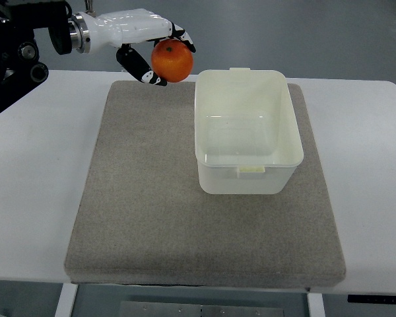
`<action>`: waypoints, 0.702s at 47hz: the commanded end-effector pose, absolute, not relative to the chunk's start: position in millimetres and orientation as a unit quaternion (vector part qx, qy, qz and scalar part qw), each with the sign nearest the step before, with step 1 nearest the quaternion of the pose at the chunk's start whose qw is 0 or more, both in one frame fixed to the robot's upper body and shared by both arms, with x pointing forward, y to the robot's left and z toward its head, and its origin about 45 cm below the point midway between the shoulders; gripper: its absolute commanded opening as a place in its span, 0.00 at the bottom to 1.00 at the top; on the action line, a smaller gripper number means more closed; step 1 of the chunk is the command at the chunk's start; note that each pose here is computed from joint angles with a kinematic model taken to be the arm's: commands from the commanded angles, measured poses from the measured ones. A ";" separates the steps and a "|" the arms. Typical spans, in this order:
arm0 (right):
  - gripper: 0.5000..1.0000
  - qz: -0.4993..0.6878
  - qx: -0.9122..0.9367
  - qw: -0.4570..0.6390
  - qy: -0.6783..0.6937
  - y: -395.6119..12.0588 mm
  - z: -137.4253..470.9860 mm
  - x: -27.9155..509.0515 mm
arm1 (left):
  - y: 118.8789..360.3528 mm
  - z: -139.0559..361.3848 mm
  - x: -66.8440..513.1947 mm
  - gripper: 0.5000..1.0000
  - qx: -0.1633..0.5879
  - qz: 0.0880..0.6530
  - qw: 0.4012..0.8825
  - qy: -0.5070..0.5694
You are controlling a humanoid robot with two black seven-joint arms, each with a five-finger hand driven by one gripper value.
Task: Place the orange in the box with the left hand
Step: 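Lift the orange with the left hand and carry it over the box, then lower the orange into the box and open the left hand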
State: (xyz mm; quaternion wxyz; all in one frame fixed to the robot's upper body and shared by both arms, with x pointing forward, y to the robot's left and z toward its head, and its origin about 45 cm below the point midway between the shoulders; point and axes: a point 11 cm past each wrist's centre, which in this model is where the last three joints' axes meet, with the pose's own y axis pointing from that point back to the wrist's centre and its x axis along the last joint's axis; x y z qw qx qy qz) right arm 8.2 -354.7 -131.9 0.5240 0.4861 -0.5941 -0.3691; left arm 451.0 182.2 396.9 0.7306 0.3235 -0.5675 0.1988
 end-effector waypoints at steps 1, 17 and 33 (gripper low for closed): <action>0.85 -0.369 0.486 0.524 -0.594 -354.6 -131.9 8.1 | 156.0 390.5 446.7 0.00 0.309 0.177 0.743 -0.567; 0.85 -0.369 0.486 0.524 -0.594 -354.8 -131.9 8.1 | 96.1 375.0 433.4 0.00 0.277 0.129 0.759 -0.575; 0.85 -0.369 0.486 0.524 -0.594 -354.8 -131.9 8.1 | 61.2 345.5 430.7 0.00 0.304 0.096 0.729 -0.605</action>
